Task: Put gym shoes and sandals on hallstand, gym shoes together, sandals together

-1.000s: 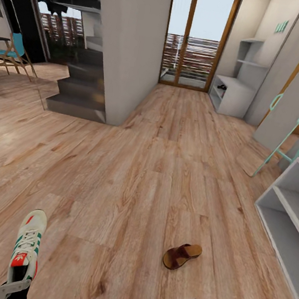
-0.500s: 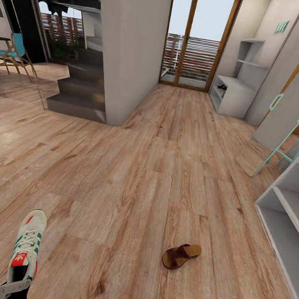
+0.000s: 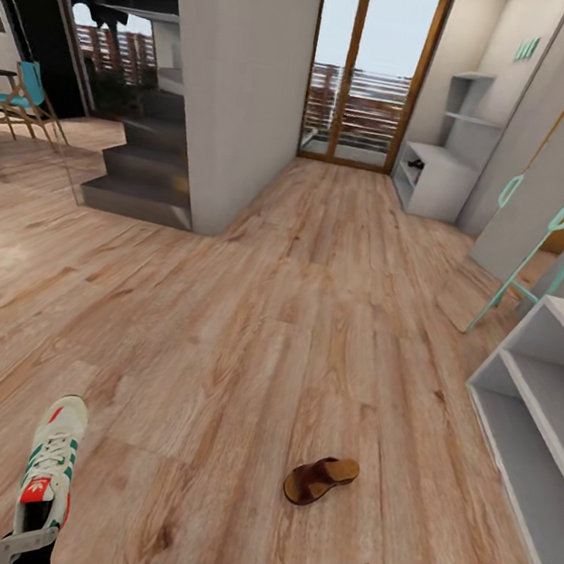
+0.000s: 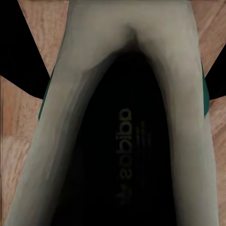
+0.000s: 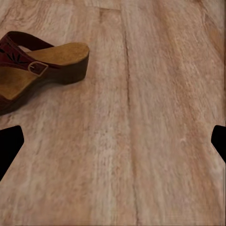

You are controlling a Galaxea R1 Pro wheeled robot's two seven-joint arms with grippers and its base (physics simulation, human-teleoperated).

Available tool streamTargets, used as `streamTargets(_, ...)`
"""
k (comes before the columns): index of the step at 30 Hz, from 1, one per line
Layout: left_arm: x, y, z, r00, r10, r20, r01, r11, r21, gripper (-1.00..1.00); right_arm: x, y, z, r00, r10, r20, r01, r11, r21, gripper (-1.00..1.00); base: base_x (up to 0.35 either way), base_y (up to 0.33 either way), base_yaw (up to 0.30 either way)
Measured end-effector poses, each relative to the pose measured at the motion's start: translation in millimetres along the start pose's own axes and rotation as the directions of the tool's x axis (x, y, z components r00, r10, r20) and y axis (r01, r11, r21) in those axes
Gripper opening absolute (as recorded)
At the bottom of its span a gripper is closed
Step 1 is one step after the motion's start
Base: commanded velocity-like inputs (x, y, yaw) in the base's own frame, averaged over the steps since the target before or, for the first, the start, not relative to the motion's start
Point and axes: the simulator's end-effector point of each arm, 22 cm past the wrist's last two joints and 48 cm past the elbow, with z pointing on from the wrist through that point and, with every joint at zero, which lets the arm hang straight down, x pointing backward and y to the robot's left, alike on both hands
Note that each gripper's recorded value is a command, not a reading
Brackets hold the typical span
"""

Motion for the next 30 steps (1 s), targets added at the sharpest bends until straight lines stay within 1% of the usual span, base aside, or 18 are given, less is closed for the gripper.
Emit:
streamTargets(10,-0.2,0.6,0.0,1.0,0.0,0.001,0.0,1.0,-0.002,-1.0,0.0,-0.6,0.0,1.0,0.001,0.0,-0.001,1.0,0.002,1.0,0.009,-0.272,0.227)
streamTargets(18,-0.4,0.9,-0.1,1.0,-0.001,0.002,0.001,1.0,-0.004,-1.0,-0.3,-0.6,0.1,1.0,0.002,0.001,-0.002,1.0,0.003,1.0,0.103,-0.273,0.259)
streamTargets(24,-0.4,1.2,0.0,1.0,0.0,0.001,0.0,1.0,-0.004,-1.0,-0.4,-0.3,0.2,1.0,0.003,0.001,-0.003,1.0,0.004,1.0,0.11,-0.222,0.082)
streamTargets(30,-0.2,1.8,-0.1,1.0,0.001,0.001,-0.001,1.0,-0.005,-1.0,-0.5,-0.2,0.2,1.0,0.004,0.001,-0.004,1.0,0.004,1.0,0.015,-0.08,0.005)
